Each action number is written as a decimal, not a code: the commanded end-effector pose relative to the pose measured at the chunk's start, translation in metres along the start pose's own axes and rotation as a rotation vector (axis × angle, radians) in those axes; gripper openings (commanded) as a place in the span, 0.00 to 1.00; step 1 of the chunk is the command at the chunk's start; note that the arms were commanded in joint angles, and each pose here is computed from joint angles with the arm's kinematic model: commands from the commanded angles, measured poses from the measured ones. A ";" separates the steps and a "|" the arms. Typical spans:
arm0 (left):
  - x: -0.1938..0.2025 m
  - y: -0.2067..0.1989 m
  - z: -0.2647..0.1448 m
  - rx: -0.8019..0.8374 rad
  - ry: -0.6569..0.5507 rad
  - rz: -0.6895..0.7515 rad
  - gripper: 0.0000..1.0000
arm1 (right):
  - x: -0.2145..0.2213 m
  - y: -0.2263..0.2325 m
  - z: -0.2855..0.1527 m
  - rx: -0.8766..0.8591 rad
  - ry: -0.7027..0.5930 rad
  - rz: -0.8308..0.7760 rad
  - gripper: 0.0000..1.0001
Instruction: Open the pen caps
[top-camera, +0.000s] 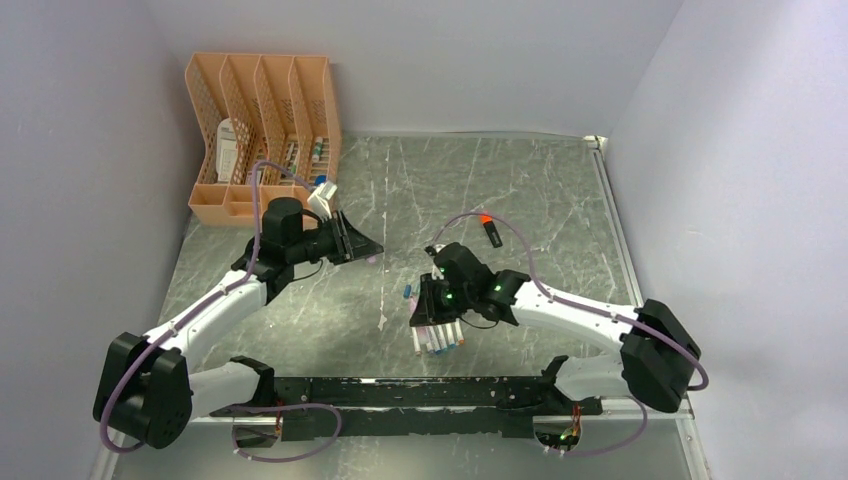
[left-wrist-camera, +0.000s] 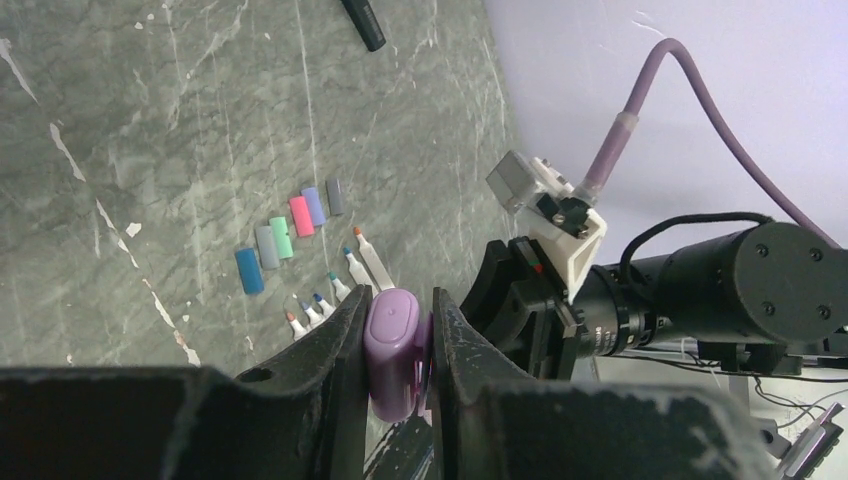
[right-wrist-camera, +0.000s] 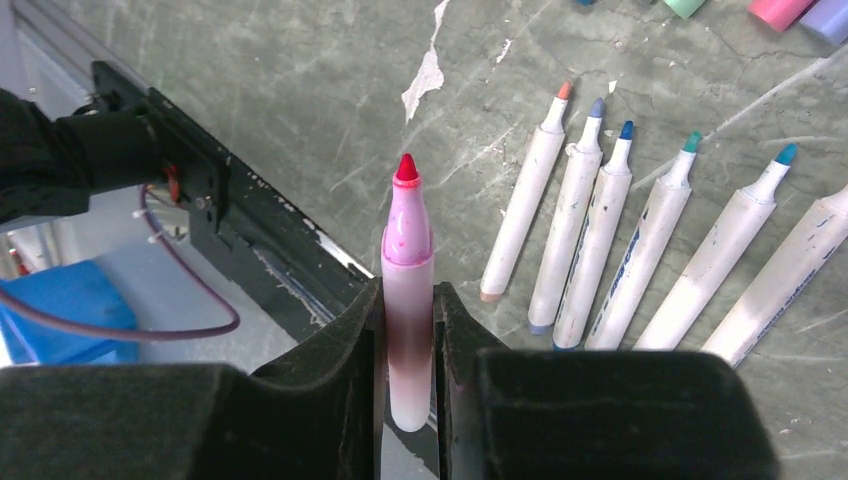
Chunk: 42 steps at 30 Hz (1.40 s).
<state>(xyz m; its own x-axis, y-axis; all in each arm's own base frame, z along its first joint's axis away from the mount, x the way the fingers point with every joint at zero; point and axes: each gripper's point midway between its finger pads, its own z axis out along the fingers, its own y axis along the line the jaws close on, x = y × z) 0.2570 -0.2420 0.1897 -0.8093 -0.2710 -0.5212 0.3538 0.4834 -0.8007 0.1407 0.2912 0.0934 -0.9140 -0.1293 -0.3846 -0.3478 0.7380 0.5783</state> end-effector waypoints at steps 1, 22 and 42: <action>0.001 -0.005 0.000 0.017 0.004 0.020 0.07 | -0.007 -0.002 0.009 0.078 -0.036 0.002 0.01; 0.005 -0.005 -0.002 0.025 0.011 0.024 0.07 | 0.003 -0.013 0.051 0.212 -0.001 -0.007 0.07; 0.007 -0.003 -0.001 0.022 0.018 0.022 0.07 | 0.007 -0.019 0.059 0.266 0.012 -0.021 0.23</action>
<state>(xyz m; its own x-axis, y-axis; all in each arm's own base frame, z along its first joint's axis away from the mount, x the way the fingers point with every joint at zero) 0.2545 -0.2419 0.1861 -0.8132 -0.2666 -0.5174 0.3511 0.4843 -0.8014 0.1483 0.3119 0.0333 -0.9176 -0.1611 -0.3634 -0.3017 0.8775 0.3727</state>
